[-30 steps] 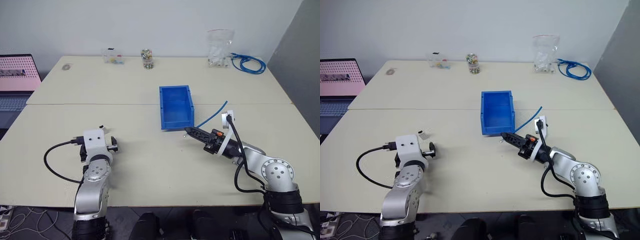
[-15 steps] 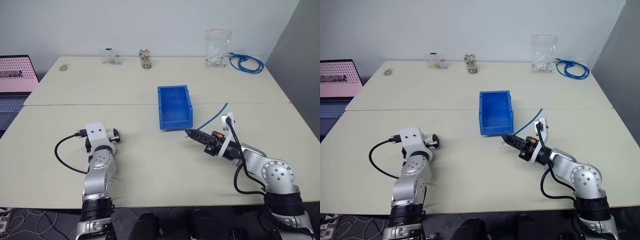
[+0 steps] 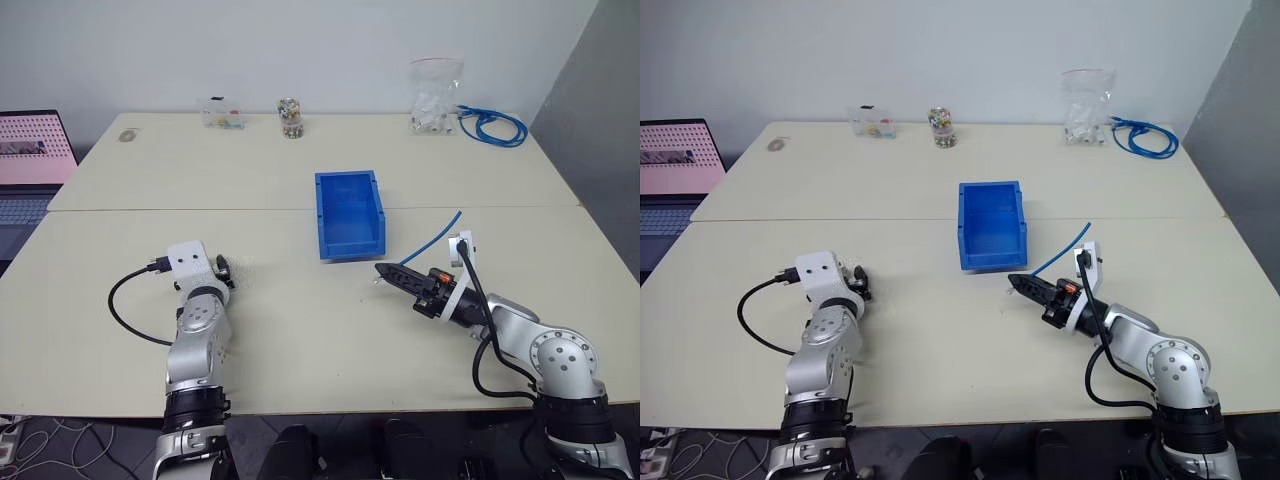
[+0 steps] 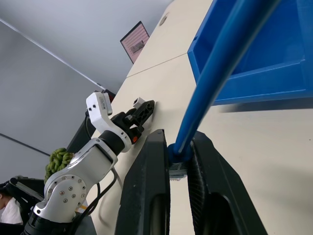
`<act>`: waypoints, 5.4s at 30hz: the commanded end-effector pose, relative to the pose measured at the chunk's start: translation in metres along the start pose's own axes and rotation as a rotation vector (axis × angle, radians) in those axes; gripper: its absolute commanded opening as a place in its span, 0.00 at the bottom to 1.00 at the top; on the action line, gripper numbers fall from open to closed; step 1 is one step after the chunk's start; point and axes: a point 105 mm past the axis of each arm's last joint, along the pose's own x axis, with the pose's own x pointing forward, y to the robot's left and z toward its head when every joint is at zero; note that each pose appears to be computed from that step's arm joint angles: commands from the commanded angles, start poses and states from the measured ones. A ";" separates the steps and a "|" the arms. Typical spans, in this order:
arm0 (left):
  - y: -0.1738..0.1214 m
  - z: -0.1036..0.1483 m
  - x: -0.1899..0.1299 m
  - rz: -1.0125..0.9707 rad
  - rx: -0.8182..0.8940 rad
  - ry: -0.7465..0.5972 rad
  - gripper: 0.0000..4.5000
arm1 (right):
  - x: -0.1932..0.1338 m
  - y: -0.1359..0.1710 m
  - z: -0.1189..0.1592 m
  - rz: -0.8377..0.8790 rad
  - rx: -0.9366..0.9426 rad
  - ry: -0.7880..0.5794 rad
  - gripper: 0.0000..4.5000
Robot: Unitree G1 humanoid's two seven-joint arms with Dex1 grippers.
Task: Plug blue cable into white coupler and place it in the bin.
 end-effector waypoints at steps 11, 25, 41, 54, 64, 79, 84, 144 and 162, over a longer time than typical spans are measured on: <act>0.003 0.021 -0.001 -0.010 -0.010 -0.049 0.17 | -0.001 0.009 0.010 0.025 -0.034 -0.038 0.04; -0.090 -0.015 -0.135 -1.612 0.519 0.078 0.17 | -0.003 0.016 0.013 0.101 -0.495 0.203 0.04; -0.139 -0.051 -0.123 -1.901 0.653 -0.025 0.17 | 0.017 0.011 -0.031 0.252 -0.759 0.347 0.04; -0.131 -0.055 -0.124 -1.901 0.637 0.012 0.17 | 0.026 0.014 -0.046 0.304 -0.745 0.362 0.04; -0.129 -0.054 -0.124 -1.904 0.635 0.025 0.17 | 0.028 0.008 -0.055 0.303 -0.752 0.394 0.04; -0.132 -0.052 -0.130 -1.914 0.613 0.040 0.17 | 0.032 -0.006 -0.055 0.281 -0.814 0.409 0.04; -0.131 -0.052 -0.129 -1.914 0.615 0.045 0.17 | 0.034 -0.006 -0.058 0.297 -0.854 0.429 0.04; -0.085 0.065 -0.113 -0.969 0.189 -0.316 0.99 | 0.114 -0.026 0.115 -0.252 -0.249 -0.031 0.04; -0.088 0.049 -0.110 -0.845 0.152 -0.242 1.00 | 0.111 -0.030 0.155 -0.311 -0.495 -0.059 0.85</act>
